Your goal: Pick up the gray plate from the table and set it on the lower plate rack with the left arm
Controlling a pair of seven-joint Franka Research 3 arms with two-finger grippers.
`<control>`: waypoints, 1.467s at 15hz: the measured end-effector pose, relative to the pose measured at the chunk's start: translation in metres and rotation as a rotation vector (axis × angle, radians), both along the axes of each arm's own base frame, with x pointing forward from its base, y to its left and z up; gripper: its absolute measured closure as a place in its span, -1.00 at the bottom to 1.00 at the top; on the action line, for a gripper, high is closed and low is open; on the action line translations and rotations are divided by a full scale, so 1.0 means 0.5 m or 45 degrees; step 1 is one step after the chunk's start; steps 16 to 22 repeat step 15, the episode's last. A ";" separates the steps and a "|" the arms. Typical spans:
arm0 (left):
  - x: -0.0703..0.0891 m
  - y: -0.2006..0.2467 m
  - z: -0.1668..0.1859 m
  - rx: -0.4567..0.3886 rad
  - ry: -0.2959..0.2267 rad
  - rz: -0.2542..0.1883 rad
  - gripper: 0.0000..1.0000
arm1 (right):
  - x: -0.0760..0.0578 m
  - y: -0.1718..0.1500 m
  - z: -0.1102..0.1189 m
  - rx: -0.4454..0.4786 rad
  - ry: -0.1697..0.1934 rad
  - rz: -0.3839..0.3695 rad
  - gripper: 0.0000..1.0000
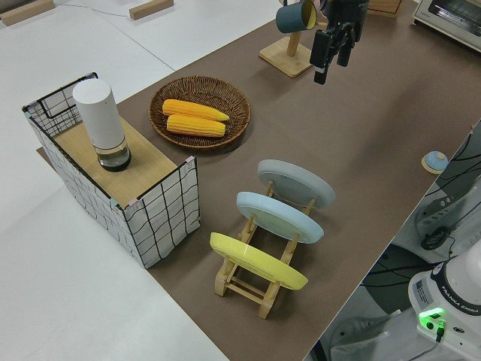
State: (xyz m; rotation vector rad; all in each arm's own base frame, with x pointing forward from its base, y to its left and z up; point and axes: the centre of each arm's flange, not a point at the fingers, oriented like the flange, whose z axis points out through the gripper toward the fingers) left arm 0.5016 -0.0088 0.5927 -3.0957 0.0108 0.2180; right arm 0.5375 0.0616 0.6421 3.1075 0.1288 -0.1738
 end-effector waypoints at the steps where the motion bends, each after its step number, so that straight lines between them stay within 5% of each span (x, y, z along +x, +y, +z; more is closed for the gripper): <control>1: 0.000 0.012 0.021 -0.027 -0.027 -0.011 -1.00 | 0.000 0.000 0.000 0.000 0.000 0.000 -0.97; 13: 0.003 -0.017 0.102 -0.104 -0.139 -0.049 -1.00 | 0.000 0.000 0.000 0.000 0.000 0.000 -0.97; 22: 0.003 -0.025 0.107 -0.103 -0.146 -0.057 -1.00 | 0.000 0.000 0.000 0.000 0.000 0.000 -0.97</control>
